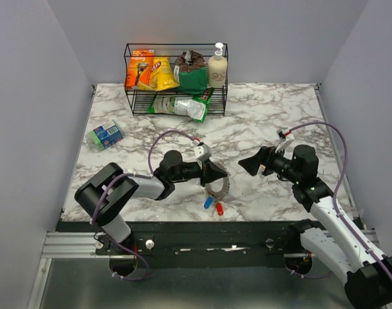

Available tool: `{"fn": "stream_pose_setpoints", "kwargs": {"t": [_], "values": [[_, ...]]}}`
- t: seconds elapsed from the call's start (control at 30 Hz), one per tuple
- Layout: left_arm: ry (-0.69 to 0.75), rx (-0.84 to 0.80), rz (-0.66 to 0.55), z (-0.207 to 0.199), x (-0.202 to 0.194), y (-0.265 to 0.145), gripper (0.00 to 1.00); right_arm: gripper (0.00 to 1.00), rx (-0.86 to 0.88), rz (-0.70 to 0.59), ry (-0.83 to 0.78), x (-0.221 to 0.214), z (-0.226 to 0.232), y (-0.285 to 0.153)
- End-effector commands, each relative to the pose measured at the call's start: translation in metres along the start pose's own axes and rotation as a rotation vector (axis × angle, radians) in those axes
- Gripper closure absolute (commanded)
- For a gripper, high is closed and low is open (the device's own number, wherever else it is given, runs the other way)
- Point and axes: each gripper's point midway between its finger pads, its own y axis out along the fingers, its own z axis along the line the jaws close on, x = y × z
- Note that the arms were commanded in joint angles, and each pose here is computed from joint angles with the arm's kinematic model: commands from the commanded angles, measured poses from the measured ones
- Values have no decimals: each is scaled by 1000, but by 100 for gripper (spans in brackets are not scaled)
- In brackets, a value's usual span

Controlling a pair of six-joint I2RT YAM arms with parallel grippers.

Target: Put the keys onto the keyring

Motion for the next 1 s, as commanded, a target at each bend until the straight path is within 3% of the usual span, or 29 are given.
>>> {"fn": "stream_pose_setpoints", "kwargs": {"t": [0.0,0.07,0.27,0.5,0.97], "values": [[39,-99,-272,-20,50,-10,100,0,-10,0,68,-5,-11,-4],[38,-104,-340,-19,60,-19,100,0,-21,5,87,-7,-16,-4],[109,-49,-347,-15,57,-31,100,0,-49,-5,111,-6,-29,-8],[194,-22,-402,-22,82,-47,100,0,-69,7,132,-9,-37,-7],[258,28,-317,-23,93,-50,100,0,-137,4,108,-3,-48,-8]]}}
